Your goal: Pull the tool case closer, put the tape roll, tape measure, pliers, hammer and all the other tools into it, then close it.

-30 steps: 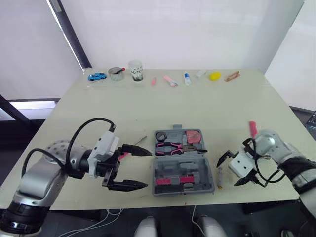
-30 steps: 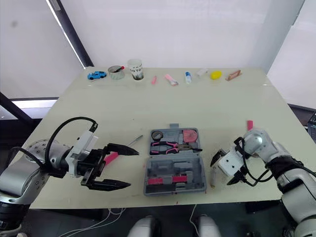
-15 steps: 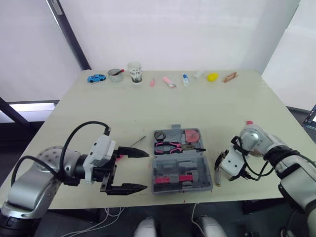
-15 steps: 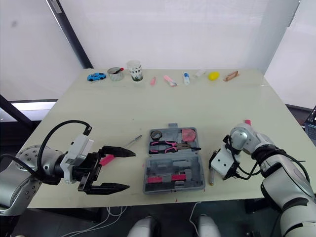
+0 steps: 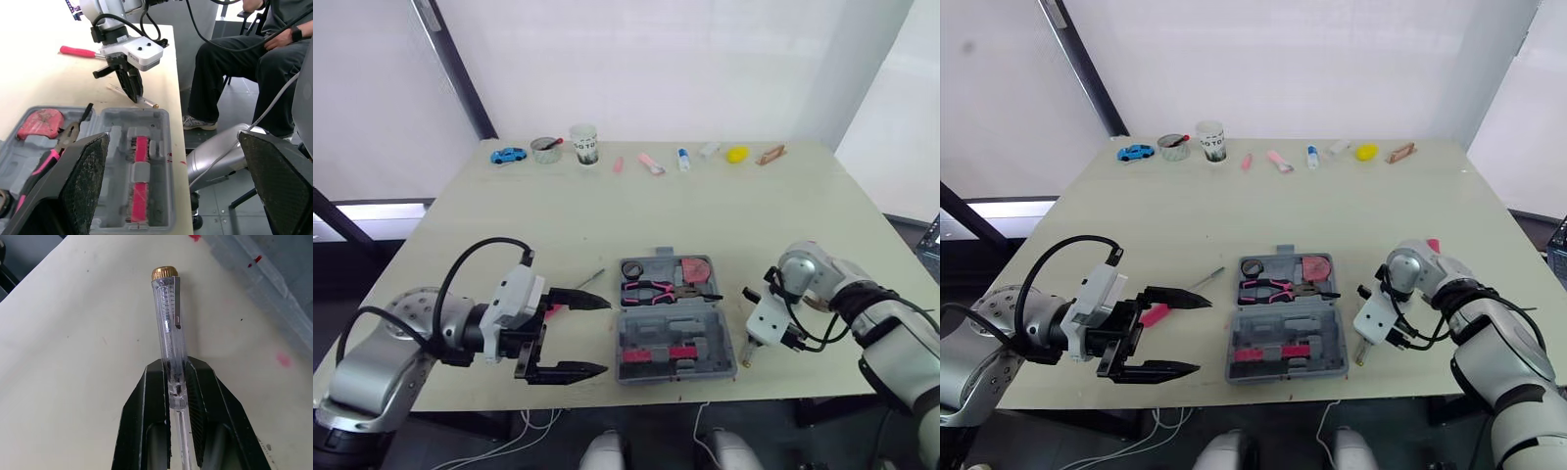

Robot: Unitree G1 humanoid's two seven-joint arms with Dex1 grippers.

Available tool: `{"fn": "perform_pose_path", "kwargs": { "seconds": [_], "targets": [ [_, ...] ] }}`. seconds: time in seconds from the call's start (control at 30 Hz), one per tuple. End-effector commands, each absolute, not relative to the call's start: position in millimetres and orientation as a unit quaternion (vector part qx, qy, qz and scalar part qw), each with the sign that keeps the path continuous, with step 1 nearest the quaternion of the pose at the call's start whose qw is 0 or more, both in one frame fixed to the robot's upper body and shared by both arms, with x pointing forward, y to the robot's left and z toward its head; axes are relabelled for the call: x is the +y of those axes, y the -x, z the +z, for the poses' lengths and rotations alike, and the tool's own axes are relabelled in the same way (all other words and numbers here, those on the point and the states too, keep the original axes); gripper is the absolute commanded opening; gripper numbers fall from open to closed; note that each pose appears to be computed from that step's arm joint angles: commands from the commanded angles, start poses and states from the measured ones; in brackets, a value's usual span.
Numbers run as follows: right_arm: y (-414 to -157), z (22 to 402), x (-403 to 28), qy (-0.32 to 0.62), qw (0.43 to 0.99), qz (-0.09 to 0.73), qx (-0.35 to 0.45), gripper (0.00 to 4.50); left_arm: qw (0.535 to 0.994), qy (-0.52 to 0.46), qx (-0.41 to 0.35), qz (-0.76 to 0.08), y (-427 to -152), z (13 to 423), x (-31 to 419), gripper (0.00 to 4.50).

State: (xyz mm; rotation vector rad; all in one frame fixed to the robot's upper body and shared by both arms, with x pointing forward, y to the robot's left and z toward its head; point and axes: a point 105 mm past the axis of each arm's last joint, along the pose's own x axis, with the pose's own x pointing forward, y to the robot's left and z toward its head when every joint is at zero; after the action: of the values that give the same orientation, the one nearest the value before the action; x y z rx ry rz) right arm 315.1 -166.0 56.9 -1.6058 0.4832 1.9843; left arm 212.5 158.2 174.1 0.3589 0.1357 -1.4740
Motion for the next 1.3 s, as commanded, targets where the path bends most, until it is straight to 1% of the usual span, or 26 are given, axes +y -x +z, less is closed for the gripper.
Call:
{"fn": "perform_pose_path", "kwargs": {
  "seconds": [0.03,0.1,0.2,0.27,0.3,0.37,0.43,0.5,0.6,0.63,0.67,0.7,0.8,0.87,0.93,1.07,1.13,1.3],
  "targets": [
    [-308.5,66.7,-191.4,0.600,0.267,0.724,0.212,0.03,0.718,-0.164,0.050,-0.674,-211.5,176.7,154.8,4.50],
    [-303.8,72.5,-193.8,0.601,0.277,0.721,0.208,0.03,0.718,-0.162,0.049,-0.675,-211.4,176.7,154.4,4.50],
    [-297.6,83.7,-191.8,0.589,0.321,0.714,0.201,0.03,0.717,-0.161,0.051,-0.676,-210.9,175.9,154.4,4.50],
    [-302.8,91.8,-196.5,0.576,0.398,0.673,0.239,0.03,0.717,-0.160,0.051,-0.677,-210.7,175.5,154.0,4.50],
    [-303.6,94.9,-201.0,0.572,0.423,0.652,0.262,0.03,0.716,-0.159,0.051,-0.677,-210.5,175.4,153.8,4.50],
    [-295.6,101.6,-206.9,0.541,0.468,0.635,0.293,0.03,0.715,-0.159,0.053,-0.679,-210.3,175.1,153.4,4.50],
    [-291.5,106.9,-201.4,0.483,0.545,0.616,0.301,0.03,0.711,-0.159,0.056,-0.683,-209.7,174.1,153.2,4.50],
    [-291.6,109.1,-198.5,0.444,0.603,0.588,0.305,0.03,0.709,-0.160,0.057,-0.685,-210.5,173.8,153.1,4.50],
    [-289.3,107.7,-196.5,0.334,0.713,0.524,0.324,0.03,0.705,-0.159,0.052,-0.690,-212.5,174.9,150.4,4.50],
    [-288.3,106.5,-197.2,0.308,0.741,0.497,0.332,0.03,0.703,-0.159,0.052,-0.691,-212.6,175.0,149.9,4.50],
    [-287.3,105.9,-197.8,0.294,0.755,0.478,0.337,0.03,0.702,-0.159,0.052,-0.692,-212.7,174.9,149.7,4.50],
    [-285.9,102.7,-198.3,0.261,0.782,0.445,0.349,0.03,0.702,-0.158,0.052,-0.692,-213.3,174.4,149.4,4.50],
    [-284.2,96.1,-197.5,0.165,0.839,0.362,0.372,0.03,0.699,-0.158,0.051,-0.695,-214.7,173.1,147.7,4.50],
    [-286.0,94.5,-194.3,0.109,0.863,0.317,0.379,0.03,0.696,-0.157,0.049,-0.699,-215.5,173.4,146.3,4.50],
    [-286.9,90.8,-188.8,0.056,0.876,0.278,0.391,0.03,0.693,-0.157,0.046,-0.702,-216.8,173.9,145.6,4.50],
    [-292.3,80.4,-184.3,-0.002,0.884,0.223,0.411,0.03,0.684,-0.156,0.044,-0.711,-217.0,173.3,143.3,4.50],
    [-300.1,73.7,-189.2,-0.008,0.893,0.182,0.411,0.03,0.682,-0.156,0.039,-0.714,-218.3,173.5,141.4,4.50],
    [-312.1,68.0,-191.6,-0.014,0.909,0.133,0.395,0.03,0.680,-0.157,0.035,-0.716,-220.6,174.2,140.3,4.50]
  ]
}}
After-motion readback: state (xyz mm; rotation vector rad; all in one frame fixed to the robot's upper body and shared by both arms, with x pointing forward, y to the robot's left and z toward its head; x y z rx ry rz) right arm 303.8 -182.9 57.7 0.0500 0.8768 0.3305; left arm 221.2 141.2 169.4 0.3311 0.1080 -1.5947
